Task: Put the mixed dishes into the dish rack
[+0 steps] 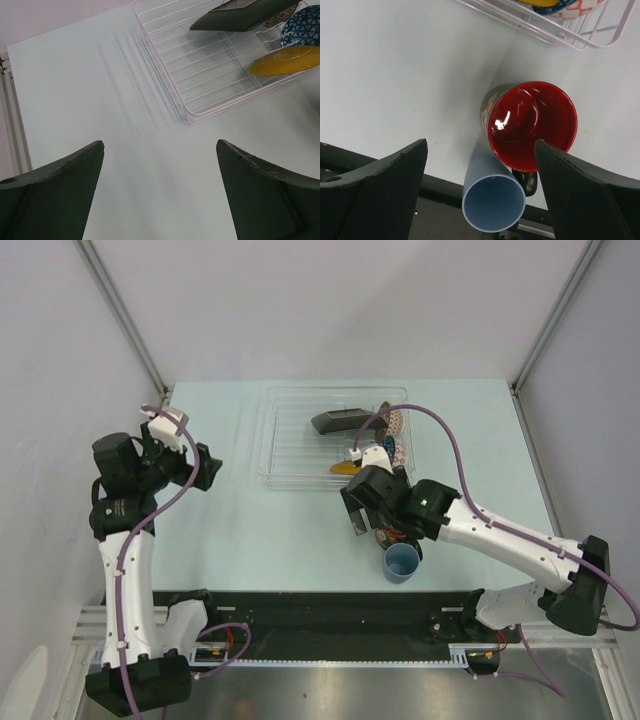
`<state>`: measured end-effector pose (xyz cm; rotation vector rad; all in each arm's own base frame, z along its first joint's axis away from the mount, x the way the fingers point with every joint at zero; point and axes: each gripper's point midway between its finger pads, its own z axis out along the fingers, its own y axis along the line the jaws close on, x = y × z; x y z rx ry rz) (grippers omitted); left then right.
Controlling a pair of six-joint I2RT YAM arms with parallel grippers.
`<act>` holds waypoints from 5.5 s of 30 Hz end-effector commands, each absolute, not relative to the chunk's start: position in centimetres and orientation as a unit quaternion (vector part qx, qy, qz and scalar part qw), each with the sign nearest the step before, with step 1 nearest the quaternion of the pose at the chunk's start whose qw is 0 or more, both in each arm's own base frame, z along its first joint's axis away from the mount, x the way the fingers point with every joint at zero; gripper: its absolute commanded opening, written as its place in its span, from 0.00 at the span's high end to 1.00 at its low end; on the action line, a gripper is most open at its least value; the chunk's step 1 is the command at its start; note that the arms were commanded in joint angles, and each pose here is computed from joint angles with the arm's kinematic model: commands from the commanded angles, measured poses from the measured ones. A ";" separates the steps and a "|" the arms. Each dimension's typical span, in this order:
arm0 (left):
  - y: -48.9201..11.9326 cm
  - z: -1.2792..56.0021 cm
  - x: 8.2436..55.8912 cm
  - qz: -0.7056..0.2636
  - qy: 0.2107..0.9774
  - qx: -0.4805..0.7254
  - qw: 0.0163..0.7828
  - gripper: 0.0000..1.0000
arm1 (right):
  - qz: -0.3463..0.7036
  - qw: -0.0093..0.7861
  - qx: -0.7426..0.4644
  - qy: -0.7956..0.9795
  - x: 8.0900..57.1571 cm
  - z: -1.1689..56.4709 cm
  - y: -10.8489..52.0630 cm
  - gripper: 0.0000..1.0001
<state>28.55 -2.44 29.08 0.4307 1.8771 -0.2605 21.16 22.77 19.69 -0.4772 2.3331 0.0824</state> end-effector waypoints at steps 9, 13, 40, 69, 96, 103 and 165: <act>-2.1 30.1 28.0 -0.091 0.789 0.188 0.578 0.00 | -0.003 0.309 -0.132 0.942 20.6 14.8 21.1 0.14; -1.9 29.9 28.0 -0.087 0.790 0.187 0.577 0.00 | -0.006 0.289 -0.128 0.949 20.3 12.7 20.6 0.18; -1.6 29.7 27.9 -0.074 0.791 0.188 0.578 0.00 | -0.030 0.245 -0.138 0.959 22.8 6.6 19.5 0.45; -3.2 30.5 27.4 -0.124 0.782 0.184 0.582 0.00 | 0.270 0.444 -0.110 0.847 22.9 27.8 22.9 1.00; -19.0 39.5 19.4 -0.531 0.629 0.237 0.516 0.00 | 0.818 0.476 -0.024 0.323 21.1 54.5 31.5 1.00; -19.2 38.5 20.0 -0.527 0.641 0.232 0.508 0.00 | 0.823 0.465 -0.015 0.327 21.6 54.0 31.9 1.00; -19.9 39.7 22.8 -0.551 0.644 0.185 0.497 1.00 | 0.878 0.359 -0.048 0.313 21.0 50.7 39.6 0.80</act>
